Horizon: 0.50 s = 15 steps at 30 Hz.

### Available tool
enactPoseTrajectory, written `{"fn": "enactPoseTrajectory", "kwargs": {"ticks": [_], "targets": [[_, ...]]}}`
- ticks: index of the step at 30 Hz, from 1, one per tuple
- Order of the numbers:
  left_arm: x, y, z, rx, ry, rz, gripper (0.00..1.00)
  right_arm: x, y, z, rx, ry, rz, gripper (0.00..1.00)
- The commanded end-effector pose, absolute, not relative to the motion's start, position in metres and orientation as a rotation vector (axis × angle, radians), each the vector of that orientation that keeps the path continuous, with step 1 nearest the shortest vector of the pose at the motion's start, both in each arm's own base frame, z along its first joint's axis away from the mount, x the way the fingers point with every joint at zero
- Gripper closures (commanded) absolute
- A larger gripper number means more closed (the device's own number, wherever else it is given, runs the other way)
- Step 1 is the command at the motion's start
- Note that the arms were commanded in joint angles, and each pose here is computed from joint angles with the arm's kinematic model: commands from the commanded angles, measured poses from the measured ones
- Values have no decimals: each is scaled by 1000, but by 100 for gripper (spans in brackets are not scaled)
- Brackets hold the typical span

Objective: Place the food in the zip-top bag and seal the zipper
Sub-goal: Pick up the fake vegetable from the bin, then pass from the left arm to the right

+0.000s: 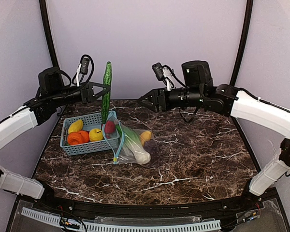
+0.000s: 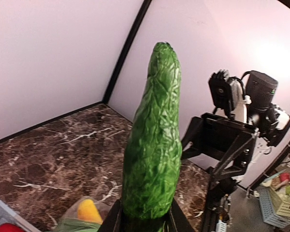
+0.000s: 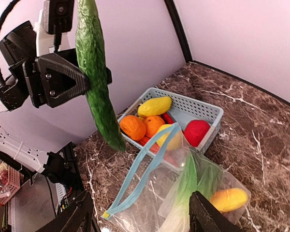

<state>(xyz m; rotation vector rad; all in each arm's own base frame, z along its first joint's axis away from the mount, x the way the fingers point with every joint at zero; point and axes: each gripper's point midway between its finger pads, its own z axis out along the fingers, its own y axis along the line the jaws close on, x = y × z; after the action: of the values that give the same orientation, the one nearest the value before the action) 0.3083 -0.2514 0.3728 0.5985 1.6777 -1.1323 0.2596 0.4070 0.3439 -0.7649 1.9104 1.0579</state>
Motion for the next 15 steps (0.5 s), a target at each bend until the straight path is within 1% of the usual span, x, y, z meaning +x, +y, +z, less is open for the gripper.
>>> {"fn": "enactPoseTrajectory", "kwargs": {"ticks": [1, 4, 8, 12, 15], "targets": [[260, -267, 403, 641, 1570, -1376, 75, 238, 425, 392, -853, 1693, 1199, 33], [238, -279, 405, 685, 1556, -1466, 75, 233, 430, 408, -854, 1634, 1243, 33], [218, -295, 395, 769, 1571, -1504, 74, 223, 435, 427, -865, 1562, 1317, 37], [214, -304, 384, 785, 1606, -1512, 74, 208, 438, 446, -886, 1471, 1388, 40], [212, -310, 383, 803, 1603, -1525, 74, 205, 441, 450, -890, 1449, 1406, 42]]}}
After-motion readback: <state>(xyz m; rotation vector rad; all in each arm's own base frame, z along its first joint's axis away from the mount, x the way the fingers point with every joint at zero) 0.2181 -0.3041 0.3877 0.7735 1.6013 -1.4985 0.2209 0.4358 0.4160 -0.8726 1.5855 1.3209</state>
